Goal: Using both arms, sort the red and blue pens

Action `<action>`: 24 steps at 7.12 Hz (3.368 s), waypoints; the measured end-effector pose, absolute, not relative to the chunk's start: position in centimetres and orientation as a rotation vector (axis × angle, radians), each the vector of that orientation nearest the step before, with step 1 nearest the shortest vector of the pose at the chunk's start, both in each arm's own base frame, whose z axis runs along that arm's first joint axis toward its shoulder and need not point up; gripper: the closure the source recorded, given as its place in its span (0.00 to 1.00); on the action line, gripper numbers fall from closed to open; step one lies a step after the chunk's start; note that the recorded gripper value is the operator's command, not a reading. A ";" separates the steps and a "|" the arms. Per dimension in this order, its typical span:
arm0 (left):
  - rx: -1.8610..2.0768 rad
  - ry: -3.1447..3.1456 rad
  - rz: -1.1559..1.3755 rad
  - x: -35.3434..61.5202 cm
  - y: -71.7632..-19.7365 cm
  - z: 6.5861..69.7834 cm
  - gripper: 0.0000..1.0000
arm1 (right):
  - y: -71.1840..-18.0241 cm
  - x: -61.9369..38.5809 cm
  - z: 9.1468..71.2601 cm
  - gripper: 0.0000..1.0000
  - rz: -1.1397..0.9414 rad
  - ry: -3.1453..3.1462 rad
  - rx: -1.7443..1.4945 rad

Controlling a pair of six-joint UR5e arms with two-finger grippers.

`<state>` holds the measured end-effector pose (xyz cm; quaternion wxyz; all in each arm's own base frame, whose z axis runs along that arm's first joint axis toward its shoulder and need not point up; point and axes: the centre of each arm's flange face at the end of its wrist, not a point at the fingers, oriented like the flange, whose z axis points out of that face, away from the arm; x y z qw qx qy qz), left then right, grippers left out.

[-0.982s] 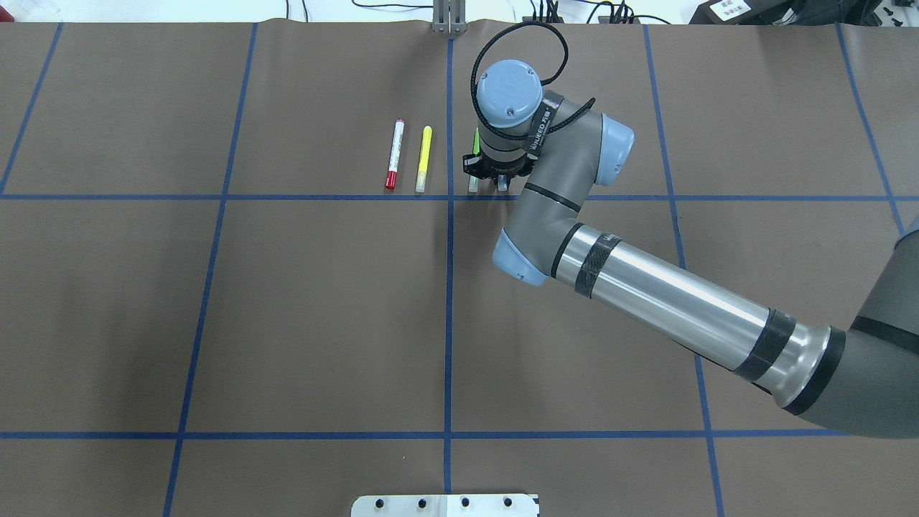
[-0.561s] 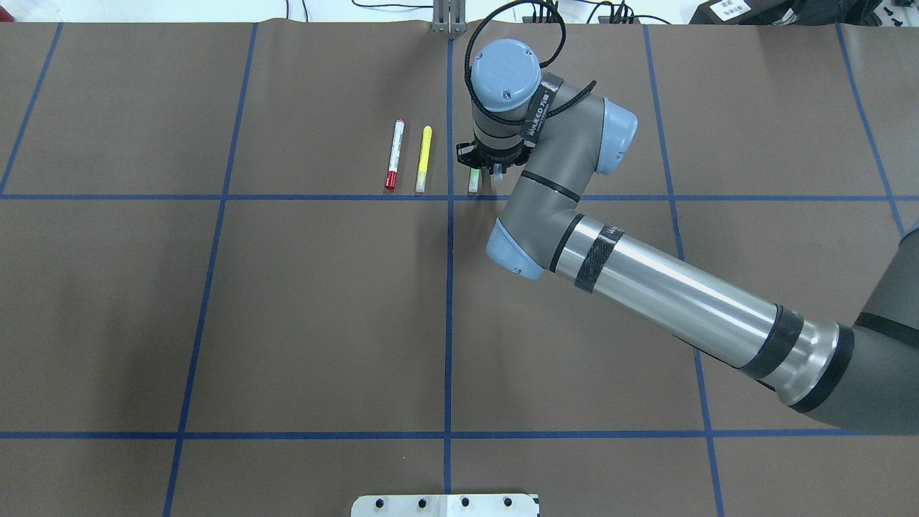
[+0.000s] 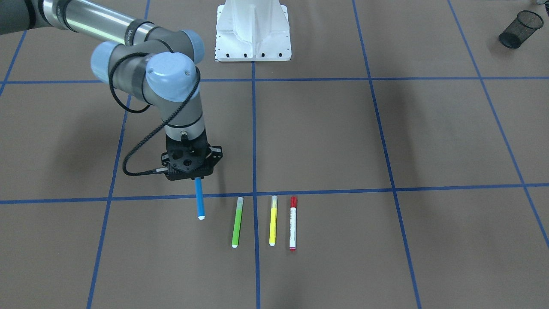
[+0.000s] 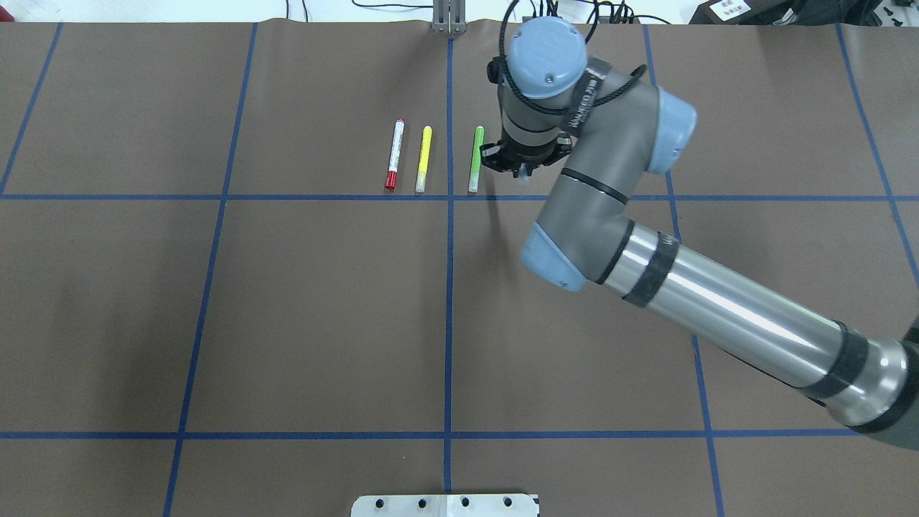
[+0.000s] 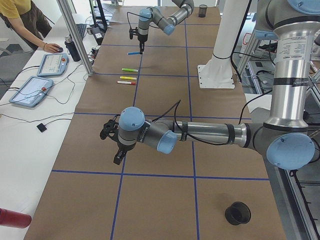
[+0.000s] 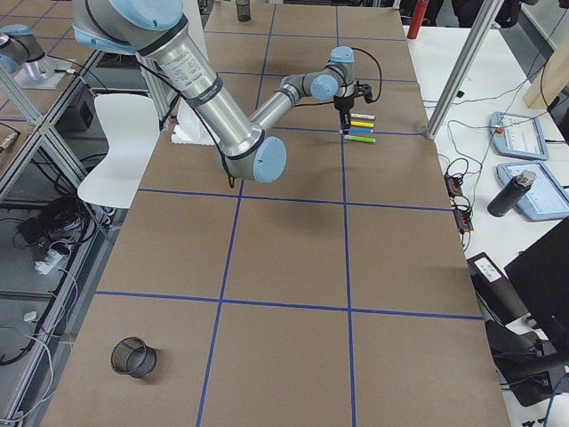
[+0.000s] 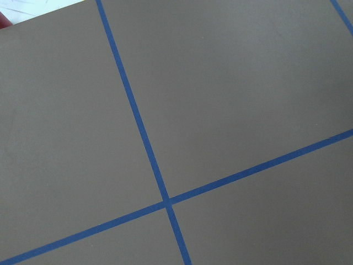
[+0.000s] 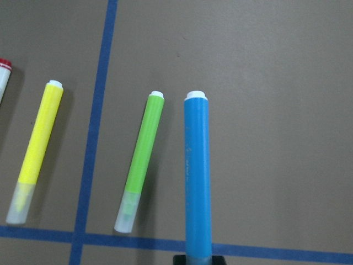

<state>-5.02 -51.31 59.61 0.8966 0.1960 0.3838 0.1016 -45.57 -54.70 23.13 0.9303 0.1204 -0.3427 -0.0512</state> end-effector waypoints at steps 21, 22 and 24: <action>0.317 0.880 0.048 -4.7 -50.3 62.0 0.00 | -18.9 11.9 66.2 1.00 0.040 -0.777 -0.376; 0.323 0.880 0.050 -4.7 -50.4 61.7 0.00 | -16.1 13.2 68.2 1.00 0.096 -0.826 -0.420; 0.333 0.881 0.054 -4.7 -50.6 61.3 0.00 | -10.8 14.4 72.4 1.00 0.227 -0.942 -0.480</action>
